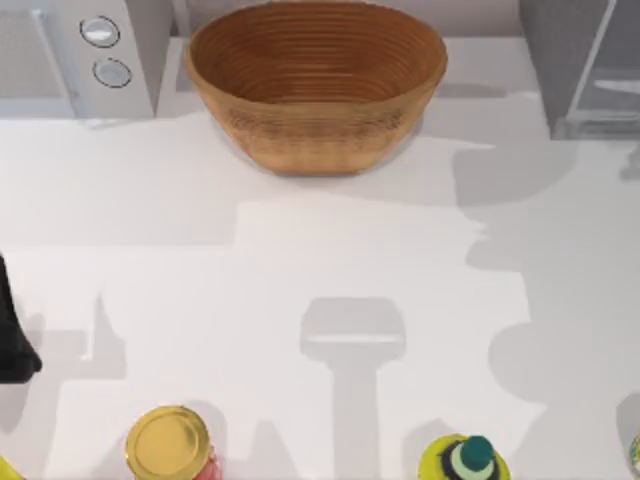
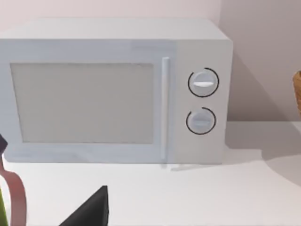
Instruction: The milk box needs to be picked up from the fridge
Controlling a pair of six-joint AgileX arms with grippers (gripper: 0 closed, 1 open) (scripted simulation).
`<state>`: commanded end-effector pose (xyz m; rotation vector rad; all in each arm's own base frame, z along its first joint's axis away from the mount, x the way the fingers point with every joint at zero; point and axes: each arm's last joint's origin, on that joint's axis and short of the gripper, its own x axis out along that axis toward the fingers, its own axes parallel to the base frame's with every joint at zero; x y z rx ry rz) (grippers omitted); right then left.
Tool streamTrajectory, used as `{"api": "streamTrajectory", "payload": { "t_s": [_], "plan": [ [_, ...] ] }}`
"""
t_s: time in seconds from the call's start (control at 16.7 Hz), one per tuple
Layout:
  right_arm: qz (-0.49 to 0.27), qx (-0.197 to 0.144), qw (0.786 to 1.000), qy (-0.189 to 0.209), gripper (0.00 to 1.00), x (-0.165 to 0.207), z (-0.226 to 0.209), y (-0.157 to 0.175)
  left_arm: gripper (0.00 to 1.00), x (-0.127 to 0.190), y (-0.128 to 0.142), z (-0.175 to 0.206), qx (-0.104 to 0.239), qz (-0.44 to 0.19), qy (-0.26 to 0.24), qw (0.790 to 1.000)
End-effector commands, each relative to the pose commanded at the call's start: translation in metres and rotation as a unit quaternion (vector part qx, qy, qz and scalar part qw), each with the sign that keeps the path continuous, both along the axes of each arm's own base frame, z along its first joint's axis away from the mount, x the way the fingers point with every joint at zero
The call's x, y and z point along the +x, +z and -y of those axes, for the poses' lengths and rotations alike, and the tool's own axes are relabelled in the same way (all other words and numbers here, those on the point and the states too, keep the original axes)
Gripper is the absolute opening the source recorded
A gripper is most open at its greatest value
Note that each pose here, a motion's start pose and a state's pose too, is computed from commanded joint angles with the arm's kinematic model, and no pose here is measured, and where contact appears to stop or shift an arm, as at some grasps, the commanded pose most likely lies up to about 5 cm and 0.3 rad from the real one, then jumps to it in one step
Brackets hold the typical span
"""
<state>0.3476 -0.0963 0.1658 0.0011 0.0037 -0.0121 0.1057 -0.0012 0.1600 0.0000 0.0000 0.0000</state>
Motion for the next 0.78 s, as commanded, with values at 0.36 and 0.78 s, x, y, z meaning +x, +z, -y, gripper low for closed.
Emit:
{"api": "streamTrajectory", "payload": {
  "t_s": [0.36, 0.78],
  "plan": [
    [0.0, -0.001, 1.0, 0.003, 0.0, -0.005, -0.007, 0.009, 1.0, 0.0, 0.0, 0.0, 0.0, 0.0, 0.0, 1.0],
    [0.009, -0.007, 1.0, 0.001, 0.0, -0.073, -0.044, 0.063, 1.0, 0.0, 0.0, 0.0, 0.0, 0.0, 0.0, 1.0]
  ]
}}
